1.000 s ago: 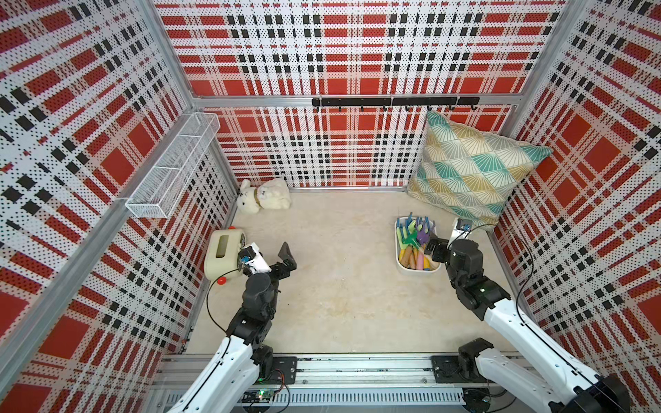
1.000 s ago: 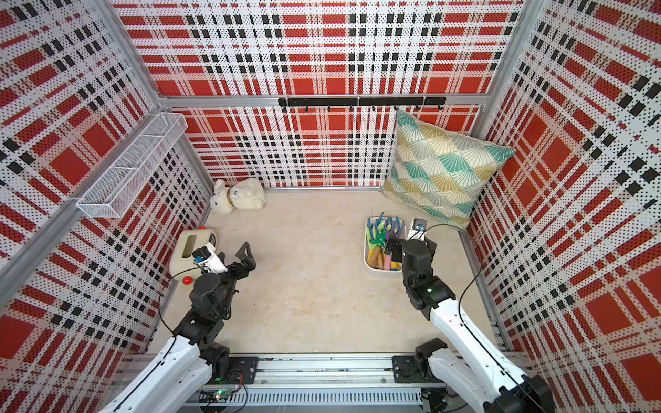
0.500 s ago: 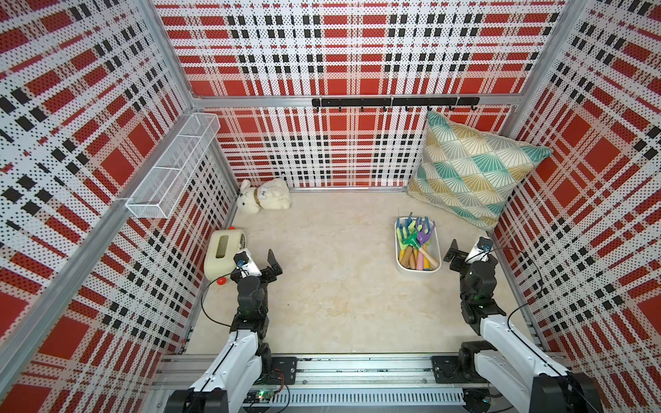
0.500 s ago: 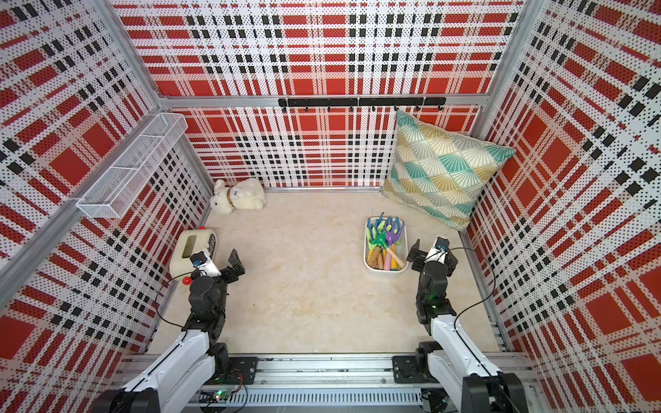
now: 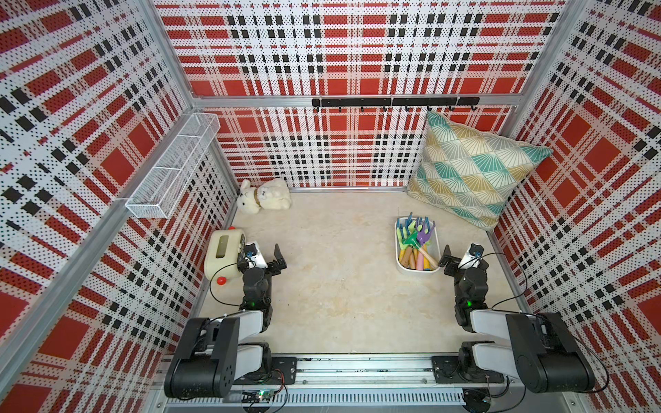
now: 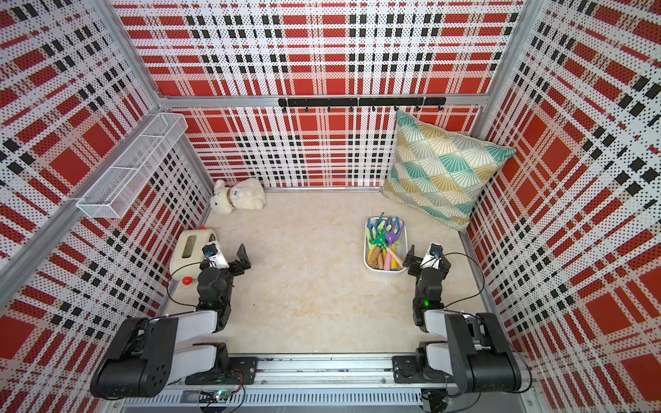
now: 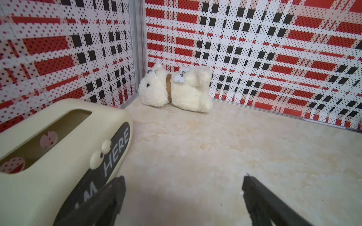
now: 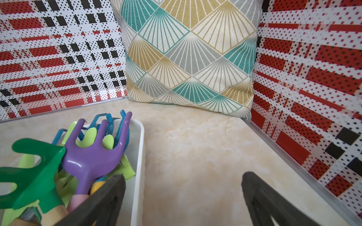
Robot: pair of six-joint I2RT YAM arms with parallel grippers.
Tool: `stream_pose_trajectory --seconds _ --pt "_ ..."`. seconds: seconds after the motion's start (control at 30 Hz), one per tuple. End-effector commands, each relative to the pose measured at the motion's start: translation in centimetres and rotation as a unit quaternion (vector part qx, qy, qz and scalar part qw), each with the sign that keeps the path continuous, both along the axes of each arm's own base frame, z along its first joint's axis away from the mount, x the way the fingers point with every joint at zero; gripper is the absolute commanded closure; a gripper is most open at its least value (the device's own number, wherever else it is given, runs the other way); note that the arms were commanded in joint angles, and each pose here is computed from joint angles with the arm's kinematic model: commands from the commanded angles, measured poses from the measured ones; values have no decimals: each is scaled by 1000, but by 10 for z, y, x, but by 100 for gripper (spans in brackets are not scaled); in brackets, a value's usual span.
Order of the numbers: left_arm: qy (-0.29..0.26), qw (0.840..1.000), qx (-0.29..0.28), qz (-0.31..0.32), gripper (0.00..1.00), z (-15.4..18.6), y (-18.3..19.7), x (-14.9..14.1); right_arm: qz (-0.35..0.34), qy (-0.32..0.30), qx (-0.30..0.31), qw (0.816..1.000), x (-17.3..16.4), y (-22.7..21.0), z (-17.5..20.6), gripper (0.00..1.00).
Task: Put the rake into the storage box
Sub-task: Reset both arms
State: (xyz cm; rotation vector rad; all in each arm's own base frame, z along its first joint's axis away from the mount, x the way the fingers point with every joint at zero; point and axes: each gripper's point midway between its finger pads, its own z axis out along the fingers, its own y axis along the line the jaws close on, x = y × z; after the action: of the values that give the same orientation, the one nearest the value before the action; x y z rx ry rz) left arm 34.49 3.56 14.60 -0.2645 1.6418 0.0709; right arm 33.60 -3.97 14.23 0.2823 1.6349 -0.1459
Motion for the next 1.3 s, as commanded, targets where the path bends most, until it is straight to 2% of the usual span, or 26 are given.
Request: stream_pose_trajectory --seconds 0.0,0.1,0.17,0.23,0.4,1.27 --pt "-51 998 25 -11 1 26 -5 12 11 -41 -14 999 8 3 17 0" --pt "-64 997 29 -9 1 21 -5 17 30 -23 -21 999 19 9 7 0" --pt "-40 998 47 -12 1 10 -13 25 41 -22 -24 999 20 13 0 0" --pt "-41 997 51 -32 1 9 -18 28 77 -34 -42 996 24 26 1 0" --pt "-28 999 35 -24 1 4 -10 36 102 62 -39 992 59 34 -20 0" --pt "-26 999 38 -18 1 4 -8 34 103 52 -39 993 57 33 -18 0"
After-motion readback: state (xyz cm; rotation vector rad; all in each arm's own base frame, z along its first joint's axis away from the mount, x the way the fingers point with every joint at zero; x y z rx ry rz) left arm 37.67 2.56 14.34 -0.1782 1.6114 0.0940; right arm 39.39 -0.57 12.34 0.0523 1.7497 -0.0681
